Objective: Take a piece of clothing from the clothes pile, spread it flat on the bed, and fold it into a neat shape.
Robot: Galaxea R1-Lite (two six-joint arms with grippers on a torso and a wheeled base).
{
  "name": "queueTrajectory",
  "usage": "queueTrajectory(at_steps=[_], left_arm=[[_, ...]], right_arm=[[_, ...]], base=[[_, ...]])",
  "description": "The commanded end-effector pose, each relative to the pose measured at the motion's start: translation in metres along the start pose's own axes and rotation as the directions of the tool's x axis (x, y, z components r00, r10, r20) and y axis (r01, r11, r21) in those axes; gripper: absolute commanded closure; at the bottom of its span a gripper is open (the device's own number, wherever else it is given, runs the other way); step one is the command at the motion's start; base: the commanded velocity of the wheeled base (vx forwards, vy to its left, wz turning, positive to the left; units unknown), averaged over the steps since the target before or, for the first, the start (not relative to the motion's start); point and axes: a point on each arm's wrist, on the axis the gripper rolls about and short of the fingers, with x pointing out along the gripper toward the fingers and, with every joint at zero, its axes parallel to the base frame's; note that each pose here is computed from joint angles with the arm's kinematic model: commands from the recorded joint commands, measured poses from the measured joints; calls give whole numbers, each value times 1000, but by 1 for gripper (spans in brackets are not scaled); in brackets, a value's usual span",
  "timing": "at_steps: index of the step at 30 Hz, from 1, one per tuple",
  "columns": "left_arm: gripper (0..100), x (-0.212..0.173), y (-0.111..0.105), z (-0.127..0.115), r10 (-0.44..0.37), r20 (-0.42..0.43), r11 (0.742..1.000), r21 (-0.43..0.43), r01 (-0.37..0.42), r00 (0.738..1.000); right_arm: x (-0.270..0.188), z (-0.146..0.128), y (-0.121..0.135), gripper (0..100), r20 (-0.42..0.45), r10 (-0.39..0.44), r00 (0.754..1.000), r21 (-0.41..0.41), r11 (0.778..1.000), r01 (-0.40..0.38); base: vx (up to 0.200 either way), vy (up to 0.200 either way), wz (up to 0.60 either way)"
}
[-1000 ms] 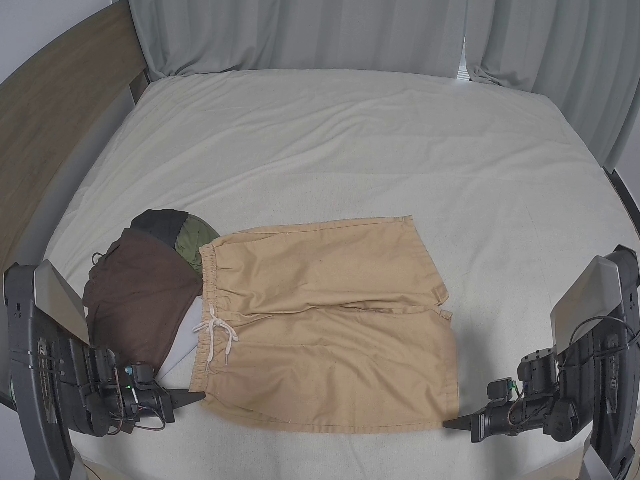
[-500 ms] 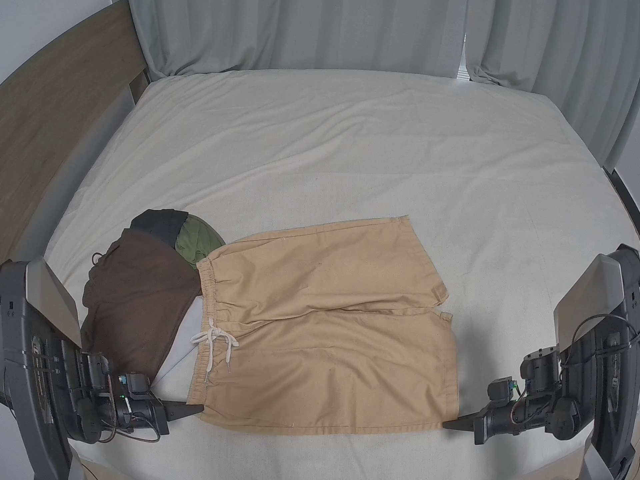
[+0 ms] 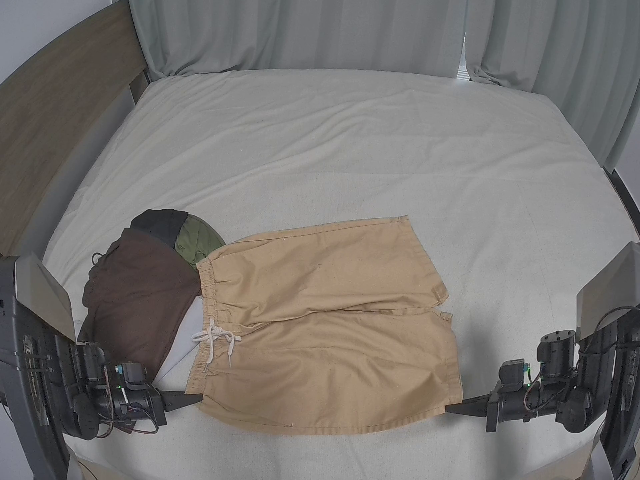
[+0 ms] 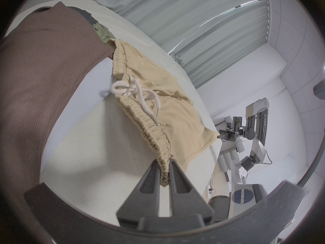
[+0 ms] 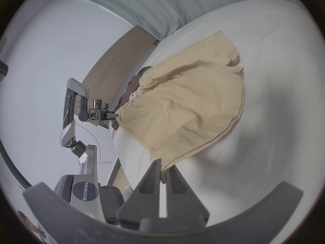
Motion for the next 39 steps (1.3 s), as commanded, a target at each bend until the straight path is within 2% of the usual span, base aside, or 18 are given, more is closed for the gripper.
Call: queueTrajectory(at_steps=[1, 9, 21, 39], left_arm=[[100, -3, -11, 15, -14, 34, 1000, 23, 13, 999], [100, -1, -18, 22, -33, 43, 999, 33, 32, 999], [100, 1, -18, 31, -41, 64, 999, 30, 39, 997], [100, 0, -20, 56, -48, 136, 999, 30, 44, 990]], right_arm=[[-11, 9, 9, 100, 46, 9, 999, -33, 999, -8], [-17, 17, 12, 100, 84, 27, 996, -63, 998, -22], [-21, 25, 11, 100, 124, 18, 992, -87, 996, -7], [-35, 56, 18, 100, 256, 34, 966, -101, 995, -8]], base=[[0, 0, 0], [0, 0, 0], [0, 0, 0], [0, 0, 0]])
